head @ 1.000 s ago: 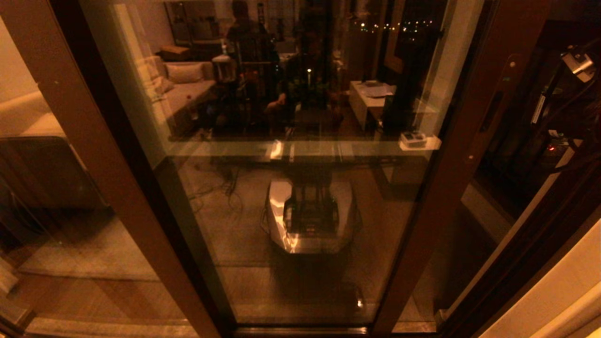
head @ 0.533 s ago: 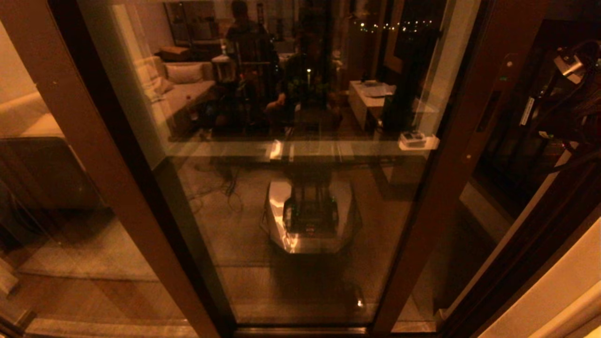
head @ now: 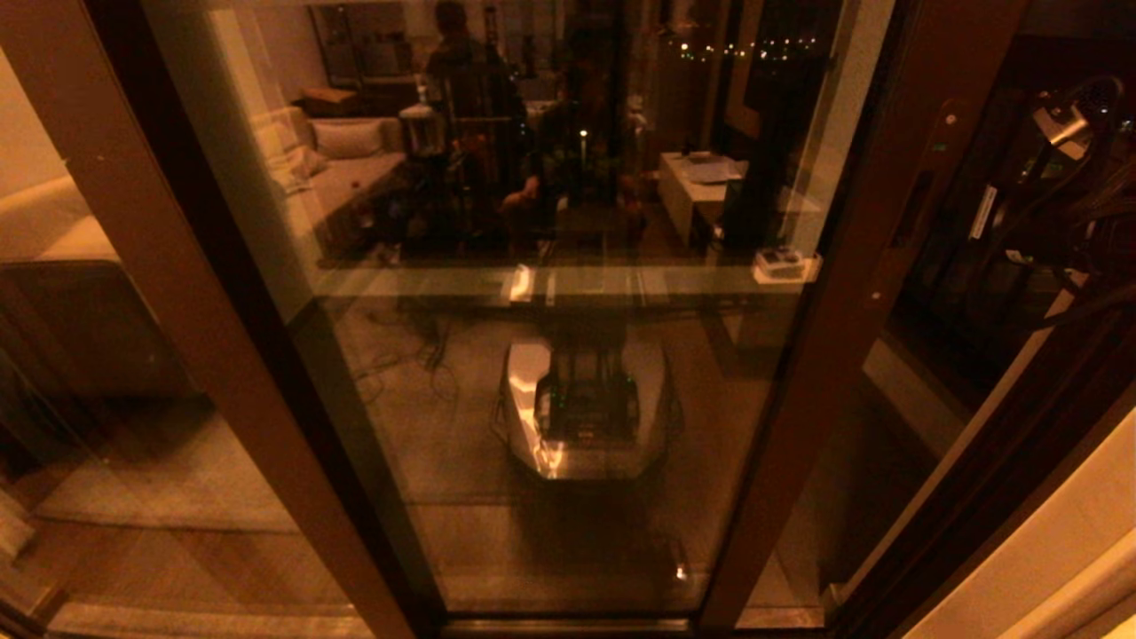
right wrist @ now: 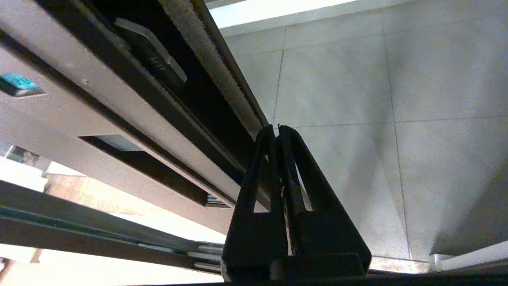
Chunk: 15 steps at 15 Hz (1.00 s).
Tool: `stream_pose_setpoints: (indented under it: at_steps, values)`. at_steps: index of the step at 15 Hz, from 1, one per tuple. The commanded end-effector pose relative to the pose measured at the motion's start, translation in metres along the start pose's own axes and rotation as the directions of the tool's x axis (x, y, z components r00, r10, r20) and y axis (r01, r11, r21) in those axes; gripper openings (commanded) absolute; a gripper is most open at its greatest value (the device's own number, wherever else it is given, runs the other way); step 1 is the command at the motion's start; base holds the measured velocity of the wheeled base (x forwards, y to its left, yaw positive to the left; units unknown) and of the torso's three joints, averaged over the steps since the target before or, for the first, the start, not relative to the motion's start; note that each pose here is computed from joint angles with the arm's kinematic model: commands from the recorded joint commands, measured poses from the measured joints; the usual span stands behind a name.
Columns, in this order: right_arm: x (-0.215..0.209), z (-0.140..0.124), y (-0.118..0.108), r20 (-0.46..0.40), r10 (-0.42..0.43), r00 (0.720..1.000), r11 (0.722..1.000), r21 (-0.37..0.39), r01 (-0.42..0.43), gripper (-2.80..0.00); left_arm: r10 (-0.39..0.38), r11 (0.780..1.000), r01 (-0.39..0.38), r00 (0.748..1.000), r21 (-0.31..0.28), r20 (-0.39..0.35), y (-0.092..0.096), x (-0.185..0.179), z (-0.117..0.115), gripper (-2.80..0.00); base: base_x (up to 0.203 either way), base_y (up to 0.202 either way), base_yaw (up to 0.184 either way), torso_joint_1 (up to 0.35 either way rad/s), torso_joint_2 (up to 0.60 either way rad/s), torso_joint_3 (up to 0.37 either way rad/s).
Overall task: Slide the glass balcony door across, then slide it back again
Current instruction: Open the slid door
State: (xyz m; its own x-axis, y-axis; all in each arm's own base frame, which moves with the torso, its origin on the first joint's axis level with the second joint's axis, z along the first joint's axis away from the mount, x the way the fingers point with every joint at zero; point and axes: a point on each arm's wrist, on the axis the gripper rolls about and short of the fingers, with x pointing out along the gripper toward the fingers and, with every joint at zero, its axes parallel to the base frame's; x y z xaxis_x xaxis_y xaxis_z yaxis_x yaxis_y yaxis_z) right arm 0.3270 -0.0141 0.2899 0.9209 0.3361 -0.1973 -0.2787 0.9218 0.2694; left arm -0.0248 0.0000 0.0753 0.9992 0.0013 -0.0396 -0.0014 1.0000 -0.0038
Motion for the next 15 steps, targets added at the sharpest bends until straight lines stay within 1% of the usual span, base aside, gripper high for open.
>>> stream_pose_setpoints:
  at_steps: [1,5,8,11,15]
  values:
    - [0.002,-0.002,0.005,-0.004,-0.002,1.0,1.0,-0.003,0.002,-2.8,0.0,1.0,0.0,1.0,-0.001,0.0,0.0,0.0,0.0,-2.8,0.0,0.0,0.0,0.0,0.0,0.0]
    - [0.005,-0.004,0.012,-0.008,0.003,1.0,1.0,-0.007,-0.003,-2.8,0.0,1.0,0.0,1.0,-0.001,0.0,0.0,0.0,0.0,-2.8,0.0,0.0,0.0,0.0,0.0,0.0]
    - [0.01,-0.007,0.019,-0.008,-0.03,1.0,0.999,-0.013,0.03,-2.8,0.0,1.0,0.0,1.0,-0.001,0.0,0.0,0.0,0.0,-2.8,0.0,0.0,0.0,0.0,0.0,0.0]
    - [0.014,-0.012,0.029,-0.004,-0.031,1.0,0.999,-0.024,0.031,-2.8,0.0,1.0,0.0,1.0,-0.001,0.0,0.0,0.0,0.0,-2.8,0.0,0.0,0.0,0.0,0.0,0.0]
    - [0.02,-0.017,0.041,0.008,-0.055,0.998,0.998,-0.037,0.055,-2.8,0.0,1.0,0.0,1.0,-0.001,0.0,0.0,0.0,0.0,-2.8,0.0,0.0,0.0,0.0,0.0,0.0]
